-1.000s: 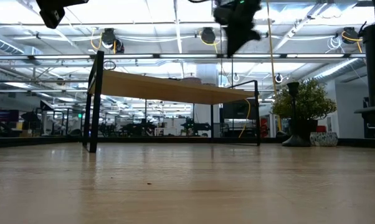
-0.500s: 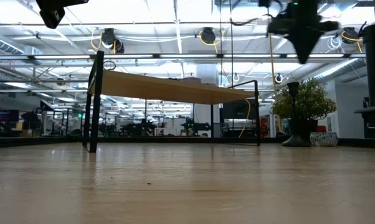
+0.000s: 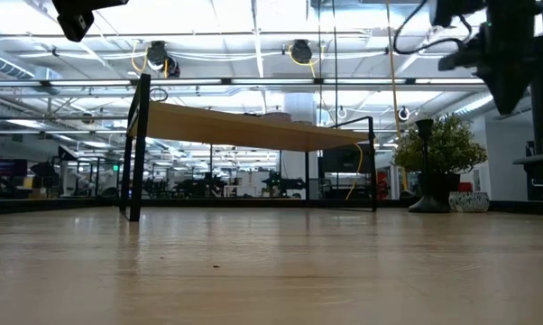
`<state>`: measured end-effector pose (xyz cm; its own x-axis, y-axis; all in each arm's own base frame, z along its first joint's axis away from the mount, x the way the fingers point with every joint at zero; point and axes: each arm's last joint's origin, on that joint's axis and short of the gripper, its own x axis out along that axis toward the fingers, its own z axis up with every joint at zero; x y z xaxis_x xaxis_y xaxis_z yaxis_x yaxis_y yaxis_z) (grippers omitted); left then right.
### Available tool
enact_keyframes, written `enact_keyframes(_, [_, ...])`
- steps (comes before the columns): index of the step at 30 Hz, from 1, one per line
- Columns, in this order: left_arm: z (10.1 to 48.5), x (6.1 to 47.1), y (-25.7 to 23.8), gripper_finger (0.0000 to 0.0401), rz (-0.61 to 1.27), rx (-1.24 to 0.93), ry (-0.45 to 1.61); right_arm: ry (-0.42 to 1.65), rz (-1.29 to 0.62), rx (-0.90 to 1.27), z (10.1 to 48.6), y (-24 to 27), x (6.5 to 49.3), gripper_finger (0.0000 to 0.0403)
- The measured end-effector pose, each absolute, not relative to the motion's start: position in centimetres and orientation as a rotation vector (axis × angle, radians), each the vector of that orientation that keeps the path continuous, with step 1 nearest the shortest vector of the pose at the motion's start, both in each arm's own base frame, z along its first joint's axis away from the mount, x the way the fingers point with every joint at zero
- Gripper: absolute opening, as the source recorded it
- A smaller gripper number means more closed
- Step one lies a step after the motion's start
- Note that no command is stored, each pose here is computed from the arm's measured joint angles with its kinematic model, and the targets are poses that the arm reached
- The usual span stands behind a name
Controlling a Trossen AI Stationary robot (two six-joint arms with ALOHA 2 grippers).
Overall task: Pick & Place candle stick holders
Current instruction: Put the blue scented candle on the shelf
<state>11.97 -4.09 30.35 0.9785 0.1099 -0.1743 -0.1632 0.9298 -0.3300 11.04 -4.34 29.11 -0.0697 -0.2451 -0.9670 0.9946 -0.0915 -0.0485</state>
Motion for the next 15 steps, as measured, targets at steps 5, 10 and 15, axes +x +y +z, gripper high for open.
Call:
enact_keyframes(5, [30.4,12.0,-4.1,0.0122,0.14,-0.35,0.154,0.971,-1.536,1.134,26.9,-4.1,10.3,0.0018])
enact_keyframes(10, [30.3,12.0,-4.1,0.0122,0.138,-0.35,0.155,0.856,-1.677,1.254,24.9,-4.0,9.9,0.0018])
enact_keyframes(15, [30.3,12.0,-4.1,0.0122,0.13,-0.351,0.158,0.696,-1.747,1.317,23.6,-4.1,9.8,0.0018])
